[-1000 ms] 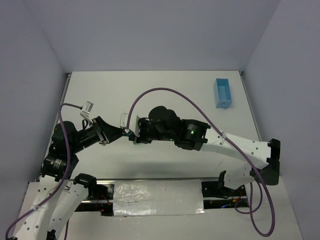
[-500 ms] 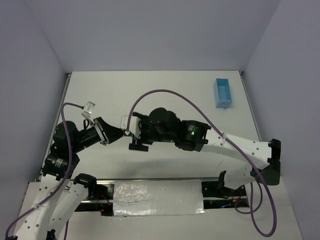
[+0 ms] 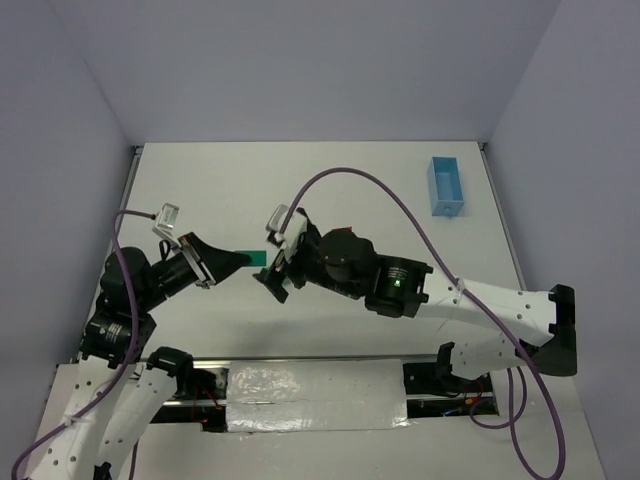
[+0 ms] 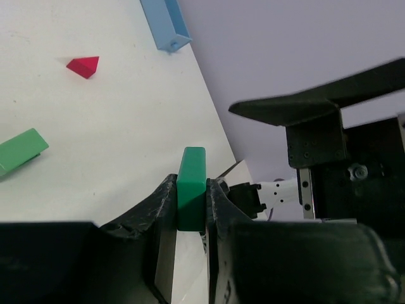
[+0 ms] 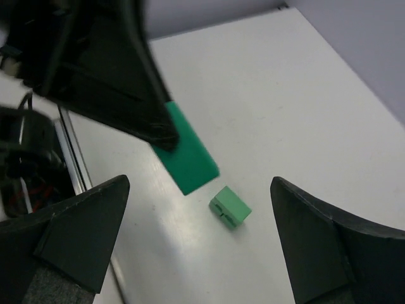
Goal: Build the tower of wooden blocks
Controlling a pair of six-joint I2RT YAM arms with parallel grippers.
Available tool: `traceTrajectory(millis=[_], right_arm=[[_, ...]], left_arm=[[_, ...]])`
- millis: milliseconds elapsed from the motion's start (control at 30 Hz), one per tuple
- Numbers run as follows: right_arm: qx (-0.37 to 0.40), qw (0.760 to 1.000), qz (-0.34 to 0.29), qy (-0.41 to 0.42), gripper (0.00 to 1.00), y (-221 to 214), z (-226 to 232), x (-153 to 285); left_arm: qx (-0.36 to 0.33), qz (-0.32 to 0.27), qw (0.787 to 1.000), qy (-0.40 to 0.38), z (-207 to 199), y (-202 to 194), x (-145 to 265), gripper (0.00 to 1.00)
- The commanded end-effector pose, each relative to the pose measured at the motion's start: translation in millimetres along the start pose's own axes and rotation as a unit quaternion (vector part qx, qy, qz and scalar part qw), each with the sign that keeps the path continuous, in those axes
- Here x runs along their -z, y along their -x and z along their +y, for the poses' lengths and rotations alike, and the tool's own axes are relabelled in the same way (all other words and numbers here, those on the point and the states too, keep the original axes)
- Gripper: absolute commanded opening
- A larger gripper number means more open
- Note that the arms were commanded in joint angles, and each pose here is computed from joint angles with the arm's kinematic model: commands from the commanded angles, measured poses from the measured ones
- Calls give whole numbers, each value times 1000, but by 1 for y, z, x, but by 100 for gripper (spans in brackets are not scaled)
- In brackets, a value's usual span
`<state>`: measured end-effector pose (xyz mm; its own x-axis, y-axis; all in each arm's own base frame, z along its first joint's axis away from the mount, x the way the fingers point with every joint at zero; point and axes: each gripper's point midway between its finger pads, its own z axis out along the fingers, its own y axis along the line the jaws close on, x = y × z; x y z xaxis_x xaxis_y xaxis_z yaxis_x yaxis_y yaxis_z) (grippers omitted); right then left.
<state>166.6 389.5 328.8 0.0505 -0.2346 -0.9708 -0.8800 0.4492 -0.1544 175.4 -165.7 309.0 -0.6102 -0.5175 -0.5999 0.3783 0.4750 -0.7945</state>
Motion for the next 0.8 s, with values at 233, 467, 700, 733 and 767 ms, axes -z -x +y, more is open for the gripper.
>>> traceTrajectory(millis=[233,467,700,733,767], right_arm=[[-563,817,-119,-35,100,15,-3,26],[-592,761,-247,98,97,59,9,43],[-550,787,-239,148,74,75,25,25],[-551,784,-241,152,72,76,24,25],[-549,782,-247,162,69,78,24,24]], left_arm=[[-76,-143,981,-109,-48,33,31,0],[-78,-162,972,-152,-55,27,39,0],[-71,-149,968,-189,-71,21,48,0],[-71,-145,968,-192,-73,20,49,0],[-66,-139,970,-188,-71,19,46,0]])
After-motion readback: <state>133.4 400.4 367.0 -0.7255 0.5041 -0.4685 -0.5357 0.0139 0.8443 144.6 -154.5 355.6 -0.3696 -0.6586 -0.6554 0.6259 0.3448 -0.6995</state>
